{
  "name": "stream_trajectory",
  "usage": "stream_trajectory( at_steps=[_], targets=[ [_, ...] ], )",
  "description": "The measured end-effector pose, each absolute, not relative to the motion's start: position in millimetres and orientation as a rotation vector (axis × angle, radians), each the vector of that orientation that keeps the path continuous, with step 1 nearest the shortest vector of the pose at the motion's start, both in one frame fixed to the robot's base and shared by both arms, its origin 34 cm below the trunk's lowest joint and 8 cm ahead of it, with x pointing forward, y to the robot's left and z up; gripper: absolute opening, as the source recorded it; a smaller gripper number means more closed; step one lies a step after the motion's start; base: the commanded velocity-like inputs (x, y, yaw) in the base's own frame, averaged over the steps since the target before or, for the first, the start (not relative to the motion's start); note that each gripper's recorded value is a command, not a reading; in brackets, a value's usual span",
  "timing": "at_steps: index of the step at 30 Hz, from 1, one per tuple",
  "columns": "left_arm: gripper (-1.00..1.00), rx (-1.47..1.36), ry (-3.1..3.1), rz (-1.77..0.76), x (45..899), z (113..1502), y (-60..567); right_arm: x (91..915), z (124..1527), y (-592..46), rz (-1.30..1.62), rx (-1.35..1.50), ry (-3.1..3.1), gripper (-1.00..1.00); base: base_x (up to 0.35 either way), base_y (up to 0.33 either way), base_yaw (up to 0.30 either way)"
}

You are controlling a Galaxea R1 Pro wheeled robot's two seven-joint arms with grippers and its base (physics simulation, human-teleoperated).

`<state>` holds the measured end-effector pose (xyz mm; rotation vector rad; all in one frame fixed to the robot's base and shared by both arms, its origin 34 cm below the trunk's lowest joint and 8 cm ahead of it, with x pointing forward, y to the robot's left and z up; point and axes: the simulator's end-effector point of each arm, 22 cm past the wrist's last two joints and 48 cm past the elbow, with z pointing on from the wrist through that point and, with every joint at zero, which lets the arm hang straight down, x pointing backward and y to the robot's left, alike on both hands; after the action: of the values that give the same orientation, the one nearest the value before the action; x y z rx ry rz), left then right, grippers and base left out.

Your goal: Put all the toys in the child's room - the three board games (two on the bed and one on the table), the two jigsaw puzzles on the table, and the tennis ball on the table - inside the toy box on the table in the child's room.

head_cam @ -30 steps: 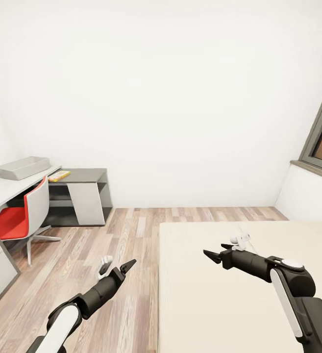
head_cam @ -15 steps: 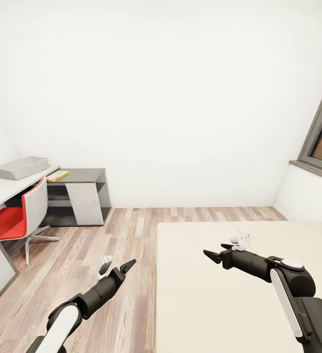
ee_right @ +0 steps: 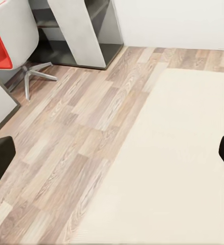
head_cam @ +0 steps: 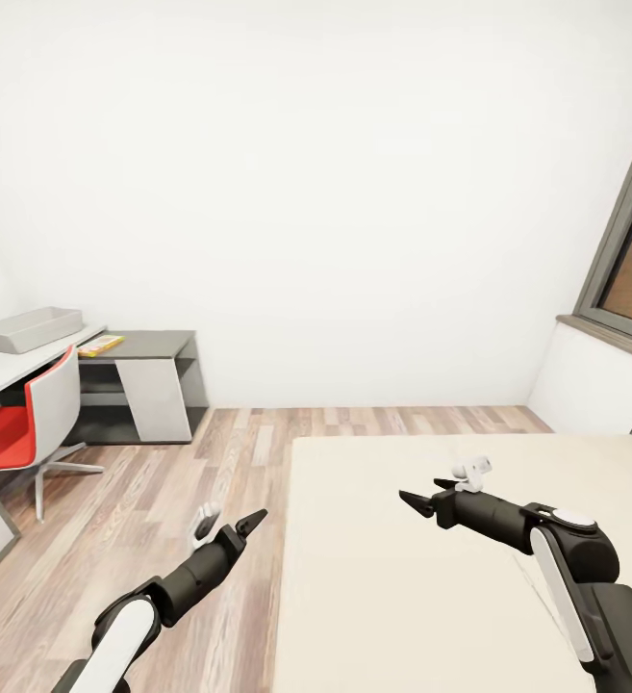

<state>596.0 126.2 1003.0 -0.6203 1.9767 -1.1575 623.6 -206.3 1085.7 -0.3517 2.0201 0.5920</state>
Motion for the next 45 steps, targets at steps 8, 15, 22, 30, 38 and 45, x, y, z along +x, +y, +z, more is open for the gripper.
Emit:
stream_trajectory(
  at_steps=[8, 15, 22, 30, 38, 45],
  targets=[
    [1.0, -0.62, 1.976, -1.158, 595.9, 1003.1, 126.1, 623.6, 1085.7, -206.3, 0.592, -0.352, 2.02, 1.0, 0.0, -0.27, 0.0],
    [1.0, -0.62, 1.976, -1.158, 595.9, 1003.1, 126.1, 623.7, 1085.8, -206.3, 0.592, -0.352, 2.019, 1.0, 0.0, -0.274, 0.0],
    [1.0, -0.62, 1.976, -1.159, 595.9, 1003.1, 126.1, 623.7, 1085.9, -206.3, 0.592, -0.352, 2.019, 1.0, 0.0, -0.275, 0.0],
    [1.0, -0.62, 1.976, -1.159, 595.9, 1003.1, 126.1, 623.7, 1085.9, -206.3, 0.592, -0.352, 2.019, 1.0, 0.0, -0.276, 0.0],
    [1.0, -0.62, 1.976, -1.159, 595.9, 1003.1, 126.1, 623.6, 1085.7, -206.1, 0.592, -0.352, 2.02, 1.0, 0.0, -0.276, 0.0],
    [1.0, -0.62, 1.976, -1.159, 595.9, 1003.1, 126.1, 623.6, 1085.7, -206.0, 0.592, -0.352, 2.02, 1.0, 0.0, -0.276, 0.0]
  ],
)
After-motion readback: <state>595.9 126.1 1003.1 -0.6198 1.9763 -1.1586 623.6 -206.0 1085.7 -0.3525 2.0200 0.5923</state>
